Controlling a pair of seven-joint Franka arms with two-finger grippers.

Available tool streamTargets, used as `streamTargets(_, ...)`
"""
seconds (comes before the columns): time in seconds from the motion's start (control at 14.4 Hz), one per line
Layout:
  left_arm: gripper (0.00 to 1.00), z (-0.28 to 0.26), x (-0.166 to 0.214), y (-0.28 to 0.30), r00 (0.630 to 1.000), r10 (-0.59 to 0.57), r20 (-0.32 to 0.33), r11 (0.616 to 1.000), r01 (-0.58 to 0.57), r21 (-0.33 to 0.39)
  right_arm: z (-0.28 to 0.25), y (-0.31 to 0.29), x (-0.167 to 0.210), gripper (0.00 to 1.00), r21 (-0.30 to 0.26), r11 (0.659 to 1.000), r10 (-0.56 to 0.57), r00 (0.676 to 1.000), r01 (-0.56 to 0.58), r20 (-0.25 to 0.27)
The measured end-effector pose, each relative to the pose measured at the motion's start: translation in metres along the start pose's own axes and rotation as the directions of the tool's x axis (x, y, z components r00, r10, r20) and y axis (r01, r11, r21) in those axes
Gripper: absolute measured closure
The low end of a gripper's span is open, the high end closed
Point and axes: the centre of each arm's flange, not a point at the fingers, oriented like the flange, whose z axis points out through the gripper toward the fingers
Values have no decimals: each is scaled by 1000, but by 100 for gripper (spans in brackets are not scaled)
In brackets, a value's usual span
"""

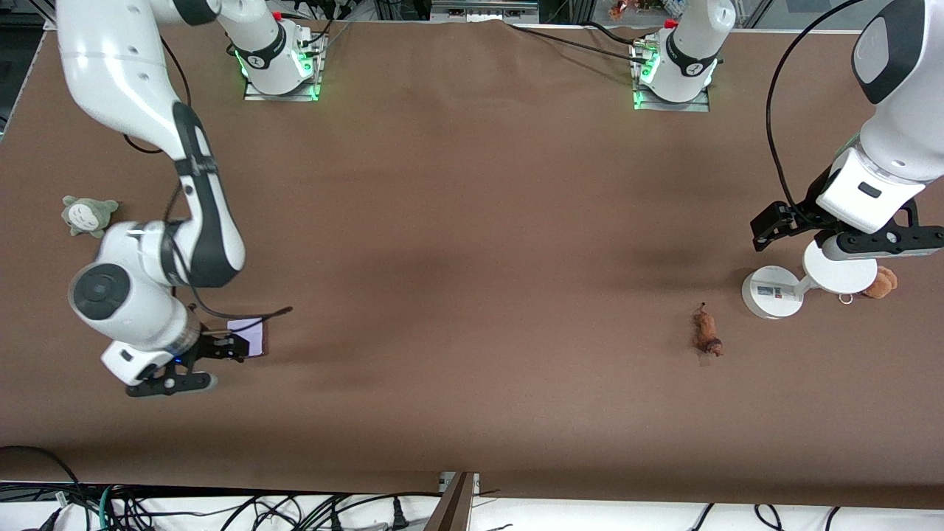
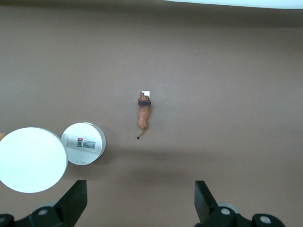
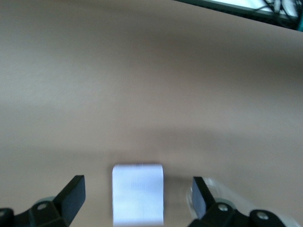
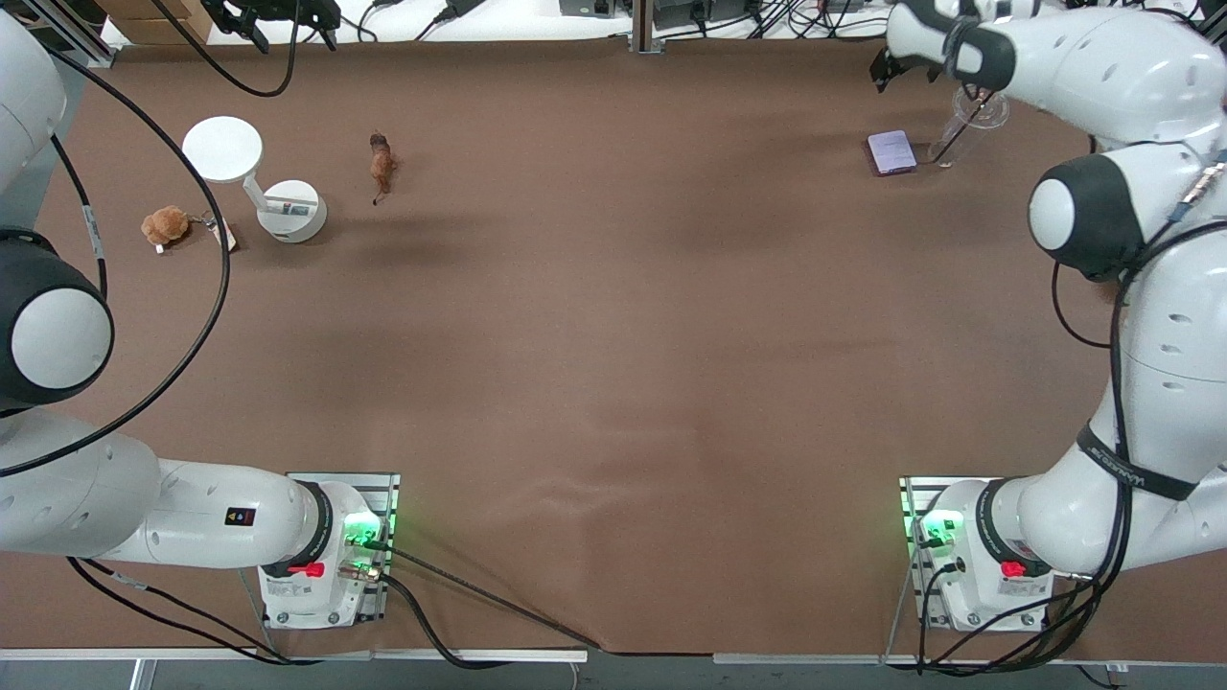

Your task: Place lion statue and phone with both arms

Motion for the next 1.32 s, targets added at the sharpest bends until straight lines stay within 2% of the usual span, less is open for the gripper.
streamTargets(0.28,0,-9,2,-1,1000,-2,-18,1000,2,-3,-108,11,-20,0,26,1000,9,995,-12,98)
streamTargets(0.42,0,-20,5,-3,999,-7,-34,1000,7,-5,-156,14,-31,0,37,999,11,994,-15,111)
streamTargets(0.63,0,-32,5,-5,999,-10,-31,1000,10,-4,-231,5,-57,0,65,998,-12,995,5,102)
streamTargets(1.04,0,-54,2,-7,1000,0,5,1000,0,-15,-292,33,-127,0,100,995,-1,986,-16,165)
streamTargets(1.32,0,-51,4,-13,998,62,10,998,-61,-17,-304,30,-146,0,110,994,-12,978,-11,206)
